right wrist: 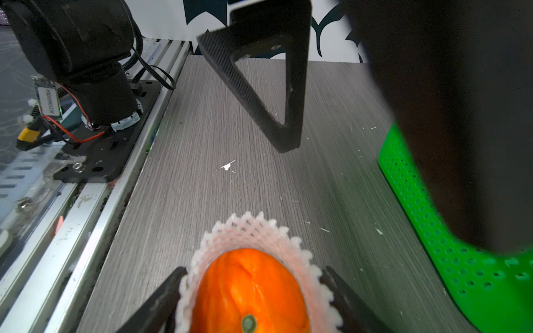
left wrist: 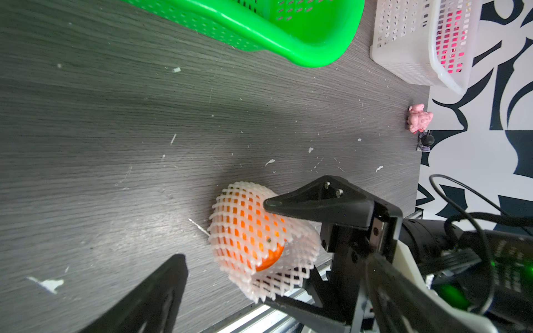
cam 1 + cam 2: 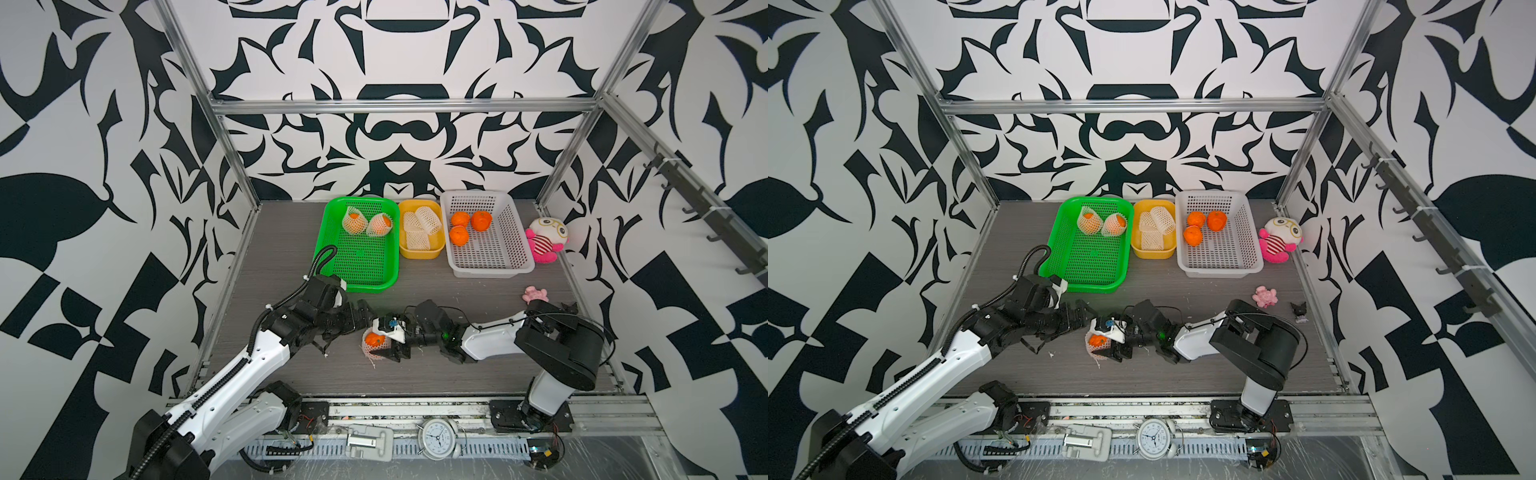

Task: Remove foam nets from oranges
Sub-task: Remove the foam net from the orange, then place the foam net into the storage box, then pick up the orange from the center of the board, then place the orange in the basket.

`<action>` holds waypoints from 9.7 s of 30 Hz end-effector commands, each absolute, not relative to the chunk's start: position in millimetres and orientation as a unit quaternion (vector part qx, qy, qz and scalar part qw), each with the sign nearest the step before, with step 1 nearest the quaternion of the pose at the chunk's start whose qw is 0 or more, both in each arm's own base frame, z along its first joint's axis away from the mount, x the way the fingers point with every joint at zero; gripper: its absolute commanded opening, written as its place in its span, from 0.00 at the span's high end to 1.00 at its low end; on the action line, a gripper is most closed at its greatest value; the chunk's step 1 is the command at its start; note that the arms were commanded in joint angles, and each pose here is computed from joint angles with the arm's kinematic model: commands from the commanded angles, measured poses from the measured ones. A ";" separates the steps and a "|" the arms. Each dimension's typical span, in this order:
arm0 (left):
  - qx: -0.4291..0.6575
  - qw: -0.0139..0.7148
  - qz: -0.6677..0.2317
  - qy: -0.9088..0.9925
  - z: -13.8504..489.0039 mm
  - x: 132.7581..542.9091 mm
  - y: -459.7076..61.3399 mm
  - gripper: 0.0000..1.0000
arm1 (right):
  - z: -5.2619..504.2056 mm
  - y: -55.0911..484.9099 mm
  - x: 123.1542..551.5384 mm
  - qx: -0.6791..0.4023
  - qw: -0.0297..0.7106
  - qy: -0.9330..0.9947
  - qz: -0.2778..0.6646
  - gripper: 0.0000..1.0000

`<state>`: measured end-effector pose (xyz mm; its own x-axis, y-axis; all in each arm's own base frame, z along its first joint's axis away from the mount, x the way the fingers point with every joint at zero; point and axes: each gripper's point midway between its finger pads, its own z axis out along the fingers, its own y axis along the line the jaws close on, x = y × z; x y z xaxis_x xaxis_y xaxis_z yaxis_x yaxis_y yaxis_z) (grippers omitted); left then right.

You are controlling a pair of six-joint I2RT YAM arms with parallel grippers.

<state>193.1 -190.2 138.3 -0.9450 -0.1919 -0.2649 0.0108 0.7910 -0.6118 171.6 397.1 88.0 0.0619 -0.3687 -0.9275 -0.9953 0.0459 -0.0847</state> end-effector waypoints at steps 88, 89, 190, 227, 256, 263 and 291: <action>-0.039 0.186 -0.360 0.913 161.9 245.1 -190.2 0.01 | 157.6 274.9 532.3 -0.339 0.469 0.777 0.249 0.86; -0.039 0.185 -0.361 0.913 161.6 245.3 -190.4 0.01 | 154.0 273.0 534.9 -0.341 0.465 0.781 0.240 0.80; -0.159 -0.008 -0.332 0.930 64.4 135.9 -158.4 0.00 | 86.4 394.8 178.0 -0.745 0.193 0.583 0.261 0.11; -0.154 0.009 -0.333 0.930 72.3 139.2 -157.2 0.00 | 82.5 400.2 179.2 -0.739 0.152 0.607 0.249 0.40; -0.123 0.062 -0.348 0.927 124.2 169.2 -166.3 0.01 | 231.2 291.1 284.5 -0.660 0.320 0.667 0.133 0.51; -0.102 0.078 -0.359 0.924 142.5 186.3 -175.6 0.00 | 261.0 230.4 346.1 -0.603 0.356 0.706 0.108 0.51; -0.086 0.081 -0.313 0.942 157.1 228.4 -179.6 0.00 | 136.6 28.0 556.1 -0.392 0.272 0.875 0.085 0.51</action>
<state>226.8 -181.4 153.4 -0.9721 -0.2150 -0.0937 -0.1137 0.7813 -0.6137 548.9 27.4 104.1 -0.5742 -0.6430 -0.5068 -0.7419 0.6705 -0.0101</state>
